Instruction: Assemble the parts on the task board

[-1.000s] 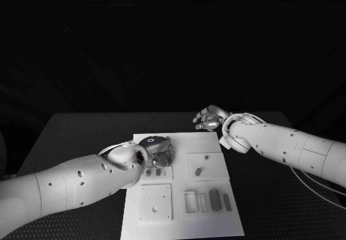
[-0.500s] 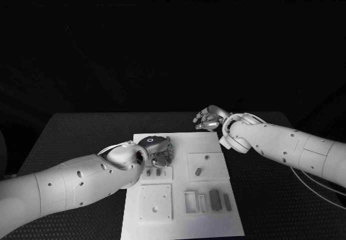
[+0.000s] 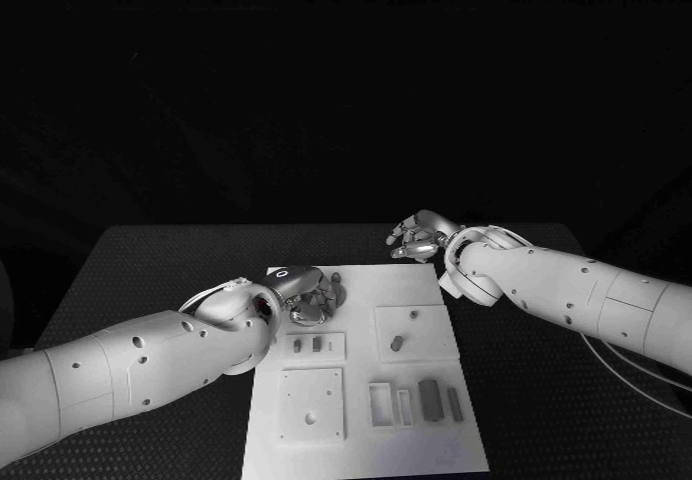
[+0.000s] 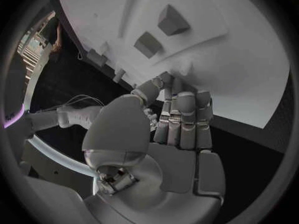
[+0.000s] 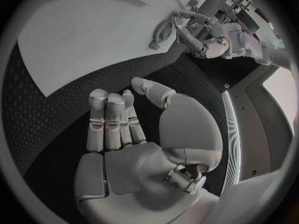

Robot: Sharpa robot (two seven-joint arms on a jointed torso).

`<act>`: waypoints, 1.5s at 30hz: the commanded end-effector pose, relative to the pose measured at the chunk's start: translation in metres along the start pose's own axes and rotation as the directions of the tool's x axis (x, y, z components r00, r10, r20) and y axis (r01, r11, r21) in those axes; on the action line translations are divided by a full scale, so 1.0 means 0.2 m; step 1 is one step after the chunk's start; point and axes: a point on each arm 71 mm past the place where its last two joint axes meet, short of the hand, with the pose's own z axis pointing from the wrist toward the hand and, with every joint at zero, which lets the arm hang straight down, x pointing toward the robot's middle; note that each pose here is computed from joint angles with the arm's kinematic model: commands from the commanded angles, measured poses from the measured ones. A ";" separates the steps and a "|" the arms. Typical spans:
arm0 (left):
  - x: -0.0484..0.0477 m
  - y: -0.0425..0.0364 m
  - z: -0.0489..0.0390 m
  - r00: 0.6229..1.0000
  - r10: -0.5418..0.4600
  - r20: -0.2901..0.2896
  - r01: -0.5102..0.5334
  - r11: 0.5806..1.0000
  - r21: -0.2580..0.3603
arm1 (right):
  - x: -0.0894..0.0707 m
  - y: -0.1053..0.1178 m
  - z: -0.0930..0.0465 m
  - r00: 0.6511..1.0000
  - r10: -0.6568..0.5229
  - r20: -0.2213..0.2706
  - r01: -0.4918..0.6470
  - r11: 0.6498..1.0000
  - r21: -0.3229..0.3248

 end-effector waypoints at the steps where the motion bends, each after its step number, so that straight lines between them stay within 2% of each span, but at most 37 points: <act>1: -0.020 0.036 -0.011 0.975 -0.223 -0.003 0.222 0.973 -0.064 | 0.00 0.00 0.00 1.000 -0.002 -0.009 0.001 1.000 -0.006; 6: -0.091 0.089 -0.033 0.952 -0.305 0.022 0.306 0.947 -0.095 | 0.00 0.00 0.00 1.000 -0.001 -0.010 0.001 1.000 -0.005; 13: -0.148 0.144 -0.087 0.964 -0.267 0.011 0.267 0.958 -0.109 | -0.01 -0.02 -0.01 1.000 -0.003 -0.006 0.003 1.000 0.000; 29: -0.131 0.153 -0.146 0.982 -0.187 -0.023 0.184 0.979 -0.088 | -0.01 -0.01 -0.01 1.000 -0.002 -0.007 0.002 1.000 -0.001; 34: -0.106 0.160 -0.163 0.982 -0.184 -0.036 0.180 0.979 -0.091 | -0.01 -0.02 -0.01 1.000 -0.003 -0.006 0.003 1.000 -0.001; 41: -0.073 0.148 -0.170 0.980 -0.183 -0.073 0.176 0.980 -0.090 | -0.01 -0.01 -0.01 1.000 -0.002 -0.007 0.002 1.000 -0.001; 45: -0.060 0.156 -0.171 0.980 -0.182 -0.081 0.174 0.980 -0.098 | -0.01 -0.02 -0.01 1.000 -0.003 -0.006 0.003 1.000 -0.001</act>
